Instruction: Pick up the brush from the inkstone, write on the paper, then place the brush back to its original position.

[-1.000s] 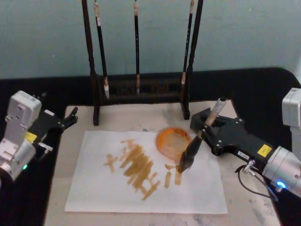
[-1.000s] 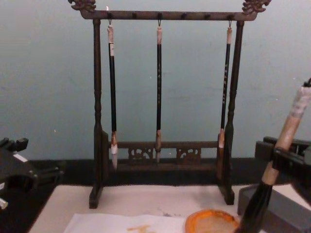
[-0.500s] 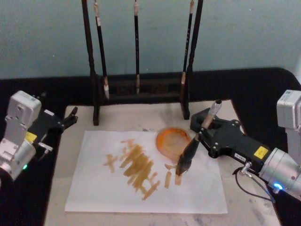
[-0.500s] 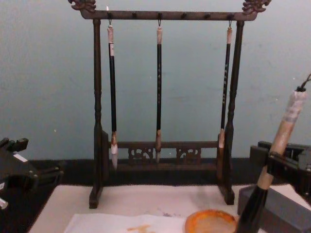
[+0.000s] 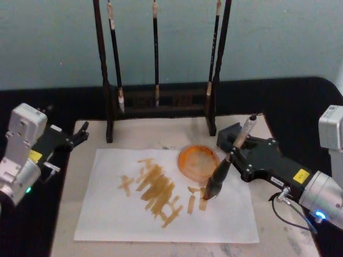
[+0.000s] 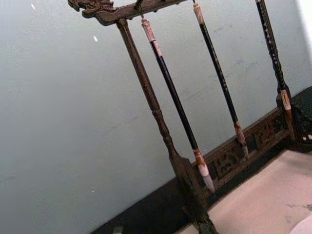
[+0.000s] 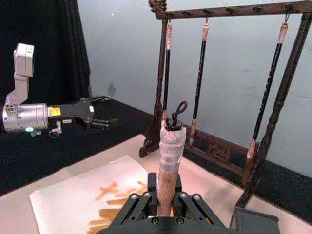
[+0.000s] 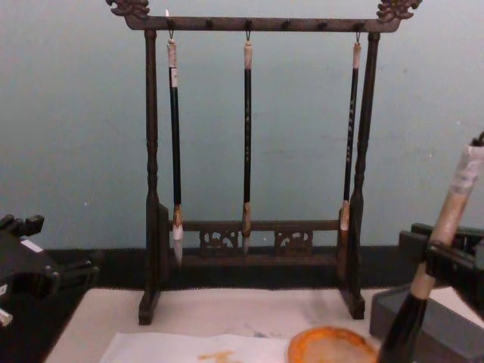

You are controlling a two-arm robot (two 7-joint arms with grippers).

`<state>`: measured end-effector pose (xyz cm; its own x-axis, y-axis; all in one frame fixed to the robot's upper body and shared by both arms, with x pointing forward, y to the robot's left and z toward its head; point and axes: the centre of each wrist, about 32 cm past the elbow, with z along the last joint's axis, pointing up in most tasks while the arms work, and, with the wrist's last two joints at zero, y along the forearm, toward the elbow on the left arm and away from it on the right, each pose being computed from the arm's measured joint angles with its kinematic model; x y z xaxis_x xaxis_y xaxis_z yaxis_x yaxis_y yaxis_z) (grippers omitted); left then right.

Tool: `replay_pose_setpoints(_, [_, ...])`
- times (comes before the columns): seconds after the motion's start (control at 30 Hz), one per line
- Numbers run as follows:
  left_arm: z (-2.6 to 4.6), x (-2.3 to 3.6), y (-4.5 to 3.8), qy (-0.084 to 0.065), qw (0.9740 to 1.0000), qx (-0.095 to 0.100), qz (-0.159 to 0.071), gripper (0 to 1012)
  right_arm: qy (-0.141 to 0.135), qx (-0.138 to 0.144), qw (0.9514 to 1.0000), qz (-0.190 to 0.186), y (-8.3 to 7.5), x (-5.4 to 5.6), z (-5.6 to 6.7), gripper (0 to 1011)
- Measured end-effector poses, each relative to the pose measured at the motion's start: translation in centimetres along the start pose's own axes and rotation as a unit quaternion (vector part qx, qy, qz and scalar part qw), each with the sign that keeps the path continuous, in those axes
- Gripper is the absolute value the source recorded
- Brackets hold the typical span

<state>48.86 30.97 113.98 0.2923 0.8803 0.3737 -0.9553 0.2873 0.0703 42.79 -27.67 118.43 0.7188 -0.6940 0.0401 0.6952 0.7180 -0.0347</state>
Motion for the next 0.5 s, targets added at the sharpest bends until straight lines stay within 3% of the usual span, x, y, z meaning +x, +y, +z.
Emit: replay_pose_setpoints(0.5, [0.0,0.0,0.0,0.0,1.0,0.0,0.0,1010,-0.008,-0.005,1.0,-0.001,-1.0,-0.42,0.34,160])
